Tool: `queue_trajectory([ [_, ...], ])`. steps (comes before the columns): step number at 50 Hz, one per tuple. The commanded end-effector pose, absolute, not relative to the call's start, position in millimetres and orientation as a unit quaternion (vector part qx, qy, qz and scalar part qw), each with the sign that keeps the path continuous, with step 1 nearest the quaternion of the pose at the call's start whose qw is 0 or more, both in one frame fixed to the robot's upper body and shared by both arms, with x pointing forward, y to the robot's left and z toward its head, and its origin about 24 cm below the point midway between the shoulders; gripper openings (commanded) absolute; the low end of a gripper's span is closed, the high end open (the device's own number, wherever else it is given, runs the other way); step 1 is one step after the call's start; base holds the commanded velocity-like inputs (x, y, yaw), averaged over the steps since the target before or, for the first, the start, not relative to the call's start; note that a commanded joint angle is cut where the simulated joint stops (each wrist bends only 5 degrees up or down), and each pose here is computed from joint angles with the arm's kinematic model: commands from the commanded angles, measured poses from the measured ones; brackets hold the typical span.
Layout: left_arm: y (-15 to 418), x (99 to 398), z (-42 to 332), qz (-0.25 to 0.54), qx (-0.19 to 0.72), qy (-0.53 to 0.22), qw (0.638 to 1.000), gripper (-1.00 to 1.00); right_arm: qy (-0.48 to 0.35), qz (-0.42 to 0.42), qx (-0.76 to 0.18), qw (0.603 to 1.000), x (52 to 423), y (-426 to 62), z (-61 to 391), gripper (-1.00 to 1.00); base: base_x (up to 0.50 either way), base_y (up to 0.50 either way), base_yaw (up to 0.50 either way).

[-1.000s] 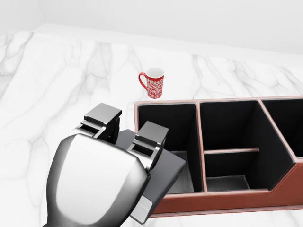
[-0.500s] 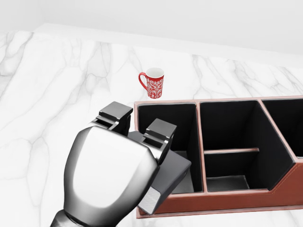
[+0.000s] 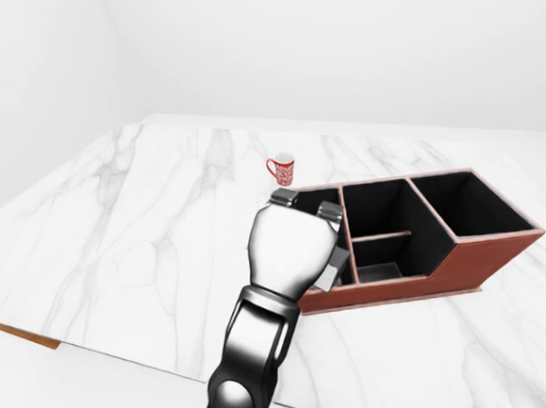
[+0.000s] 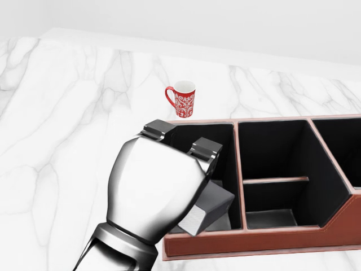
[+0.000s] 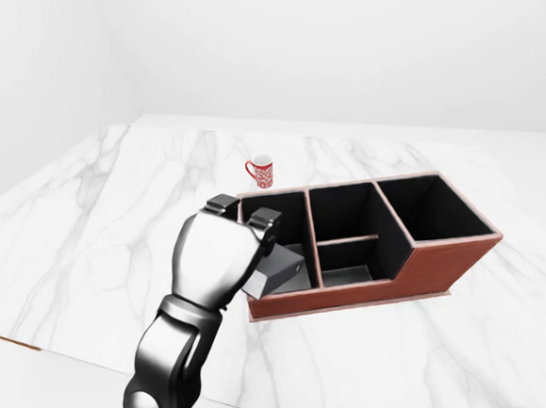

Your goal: Pick up the book and place it in the left compartment of the caddy.

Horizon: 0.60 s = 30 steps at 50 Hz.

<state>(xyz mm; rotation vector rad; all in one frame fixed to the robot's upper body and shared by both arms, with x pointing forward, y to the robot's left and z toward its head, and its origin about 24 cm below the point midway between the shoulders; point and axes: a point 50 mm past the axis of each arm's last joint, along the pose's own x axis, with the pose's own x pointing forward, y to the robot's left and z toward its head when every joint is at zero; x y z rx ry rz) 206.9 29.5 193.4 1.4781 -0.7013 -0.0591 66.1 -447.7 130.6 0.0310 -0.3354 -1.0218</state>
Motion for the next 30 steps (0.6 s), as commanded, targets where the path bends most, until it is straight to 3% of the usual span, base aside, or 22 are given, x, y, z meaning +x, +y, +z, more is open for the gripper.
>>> queue_trajectory([
  [1, 24.7, 217.4, 195.1, -0.03, 0.653, -0.316, 0.688, -1.0, -0.159, -0.486, 0.015, 0.859, 66.2, -447.6, 130.0, 1.0, 0.0, 0.0, 0.0],
  [20, 13.9, 245.3, 199.2, -0.054, 0.66, -0.3, 0.687, -1.0, -0.158, -0.486, 0.015, 0.859, 68.0, -447.7, 128.7, 1.0, 0.0, 0.0, 0.0],
  [30, 8.6, 261.1, 180.1, -0.08, 0.664, -0.279, 0.689, -1.0, -0.159, -0.485, 0.015, 0.859, 66.3, -447.0, 130.3, 1.0, 0.0, 0.0, 0.0],
])
